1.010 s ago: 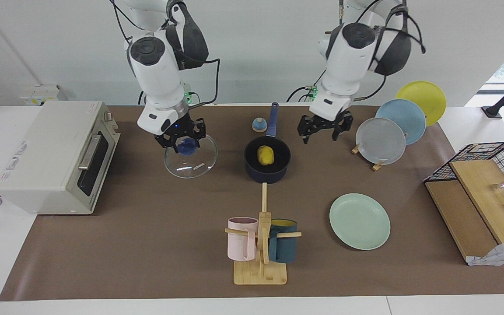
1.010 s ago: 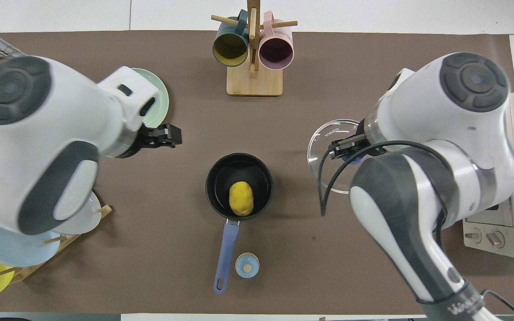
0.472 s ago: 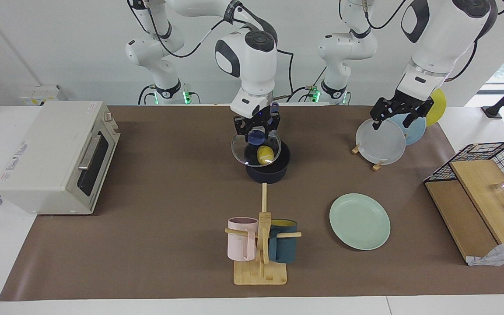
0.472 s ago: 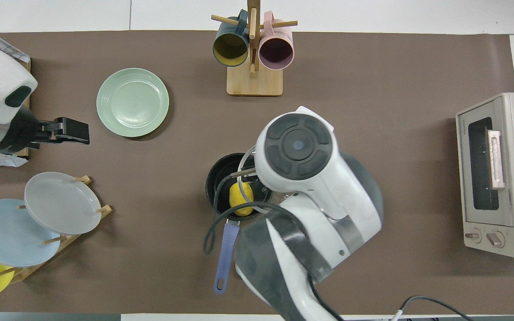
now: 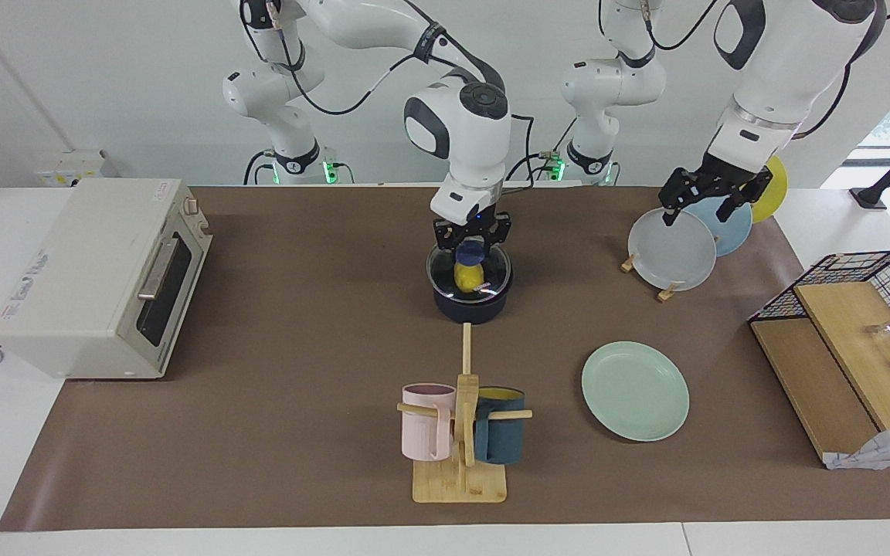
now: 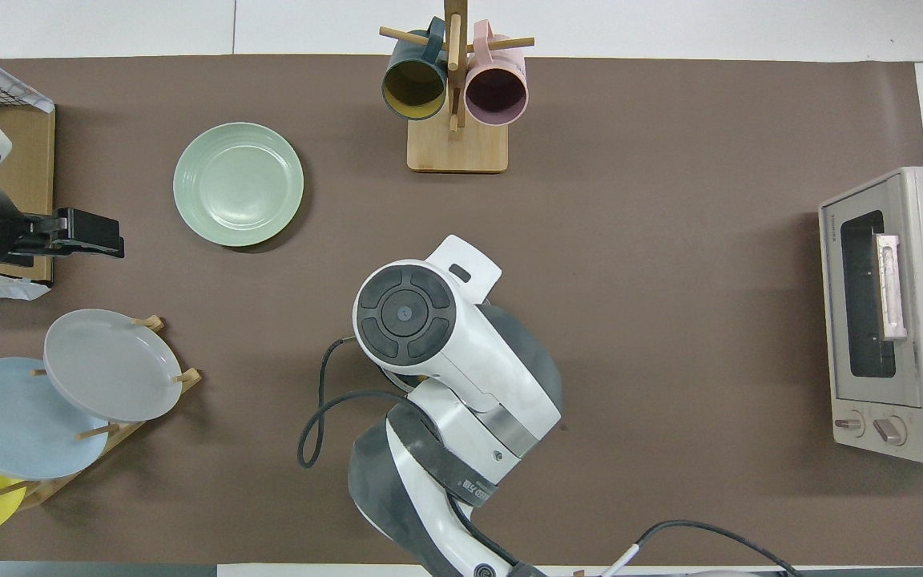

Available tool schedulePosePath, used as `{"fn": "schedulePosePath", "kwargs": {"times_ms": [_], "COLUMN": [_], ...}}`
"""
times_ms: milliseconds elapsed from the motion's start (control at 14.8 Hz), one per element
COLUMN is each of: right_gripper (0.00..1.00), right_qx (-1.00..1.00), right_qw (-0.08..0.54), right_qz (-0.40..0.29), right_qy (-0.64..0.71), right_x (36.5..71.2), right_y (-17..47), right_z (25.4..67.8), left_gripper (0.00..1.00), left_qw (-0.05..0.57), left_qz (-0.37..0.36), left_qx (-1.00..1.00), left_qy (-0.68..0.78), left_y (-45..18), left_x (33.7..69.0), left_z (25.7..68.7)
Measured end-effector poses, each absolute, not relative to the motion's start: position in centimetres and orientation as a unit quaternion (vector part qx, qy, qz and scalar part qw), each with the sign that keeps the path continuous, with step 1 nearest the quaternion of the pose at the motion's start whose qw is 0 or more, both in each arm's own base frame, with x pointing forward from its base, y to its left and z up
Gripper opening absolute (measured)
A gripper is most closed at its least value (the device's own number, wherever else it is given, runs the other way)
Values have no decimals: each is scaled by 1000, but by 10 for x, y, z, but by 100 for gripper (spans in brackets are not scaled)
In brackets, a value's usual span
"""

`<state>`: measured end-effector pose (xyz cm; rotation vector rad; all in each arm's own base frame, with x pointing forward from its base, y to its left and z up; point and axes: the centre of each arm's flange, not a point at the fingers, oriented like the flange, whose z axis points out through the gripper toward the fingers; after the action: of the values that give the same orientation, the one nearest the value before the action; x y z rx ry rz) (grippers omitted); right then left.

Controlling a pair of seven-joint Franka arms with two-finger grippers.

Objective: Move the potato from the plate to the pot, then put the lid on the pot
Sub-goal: 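Lower the glass lid onto the saucepan with the right gripper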

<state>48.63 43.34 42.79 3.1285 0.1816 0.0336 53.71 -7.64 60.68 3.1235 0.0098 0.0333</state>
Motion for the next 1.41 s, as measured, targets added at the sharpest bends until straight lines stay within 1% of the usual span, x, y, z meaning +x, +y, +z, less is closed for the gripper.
{"fn": "schedulePosePath", "kwargs": {"times_ms": [202,337,674,1415], "right_gripper": [67,67,67,67], "right_qx": [998,998,997,996], "right_qw": [4,4,15,22], "right_qz": [11,11,14,37], "right_qy": [58,59,74,84], "right_x": [486,485,473,475], "right_y": [434,435,449,448], "right_z": [427,427,418,413], "left_gripper": [100,100,100,100], "left_qw": [8,8,9,8], "left_qz": [4,0,3,2], "left_qx": [1000,1000,1000,1000], "left_qy": [3,1,0,-2], "left_y": [-77,-78,-79,-81], "left_x": [537,537,539,539], "left_z": [606,614,621,621]}}
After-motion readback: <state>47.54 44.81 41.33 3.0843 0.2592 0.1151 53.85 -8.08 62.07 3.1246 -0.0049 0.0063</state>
